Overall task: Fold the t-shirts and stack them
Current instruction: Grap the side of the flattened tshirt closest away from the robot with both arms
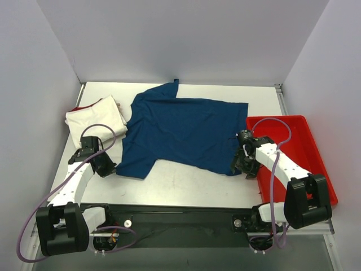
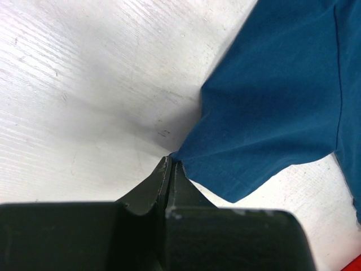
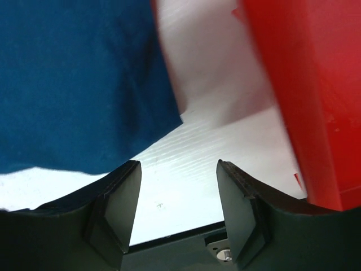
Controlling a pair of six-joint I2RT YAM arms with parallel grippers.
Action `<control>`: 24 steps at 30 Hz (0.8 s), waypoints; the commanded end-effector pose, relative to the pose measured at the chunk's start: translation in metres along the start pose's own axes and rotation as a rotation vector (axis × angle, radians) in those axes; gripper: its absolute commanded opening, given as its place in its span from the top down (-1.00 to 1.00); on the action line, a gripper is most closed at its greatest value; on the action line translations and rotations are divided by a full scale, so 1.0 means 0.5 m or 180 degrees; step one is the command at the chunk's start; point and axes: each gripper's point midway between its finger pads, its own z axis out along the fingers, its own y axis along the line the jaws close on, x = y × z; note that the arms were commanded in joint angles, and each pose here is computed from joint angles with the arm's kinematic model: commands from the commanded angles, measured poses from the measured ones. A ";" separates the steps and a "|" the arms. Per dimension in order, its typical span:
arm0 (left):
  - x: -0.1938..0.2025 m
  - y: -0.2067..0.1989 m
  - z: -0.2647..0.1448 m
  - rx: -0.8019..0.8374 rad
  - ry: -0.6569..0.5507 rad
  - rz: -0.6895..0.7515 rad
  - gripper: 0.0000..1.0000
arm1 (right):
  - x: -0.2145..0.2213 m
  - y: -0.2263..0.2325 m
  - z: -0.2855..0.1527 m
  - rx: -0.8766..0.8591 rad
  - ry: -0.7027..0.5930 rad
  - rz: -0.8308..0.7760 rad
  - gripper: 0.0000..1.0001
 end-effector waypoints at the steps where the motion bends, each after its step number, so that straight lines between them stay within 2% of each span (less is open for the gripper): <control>1: -0.037 -0.017 -0.024 0.0109 -0.0189 0.0016 1.00 | -0.017 -0.040 0.000 0.0336 -0.0151 0.0178 -0.11; 9: -0.040 -0.014 -0.025 0.0098 -0.0182 0.0018 1.00 | -0.031 -0.035 0.019 0.0435 -0.0133 0.0175 -0.04; 16: -0.041 -0.014 -0.020 0.0108 -0.0160 0.0024 1.00 | -0.031 -0.009 0.052 0.0344 -0.0040 0.0132 0.12; 19: -0.044 -0.014 -0.021 0.0105 -0.0164 0.0030 1.00 | -0.029 -0.007 0.059 0.0362 0.0023 0.0082 0.30; 20: -0.042 -0.013 -0.018 0.0101 -0.0149 0.0034 1.00 | -0.029 -0.007 0.061 0.0365 0.0028 0.0062 0.46; 22: -0.045 -0.012 -0.017 0.0105 -0.0154 0.0027 1.00 | -0.028 -0.009 0.061 0.0372 0.0042 -0.0004 0.61; 23: -0.045 -0.011 -0.016 0.0101 -0.0152 0.0027 1.00 | -0.027 -0.010 0.061 0.0372 0.0050 -0.0015 0.79; 24: -0.046 -0.011 -0.015 0.0104 -0.0151 0.0023 1.00 | -0.024 -0.011 0.059 0.0374 0.0068 -0.0022 0.87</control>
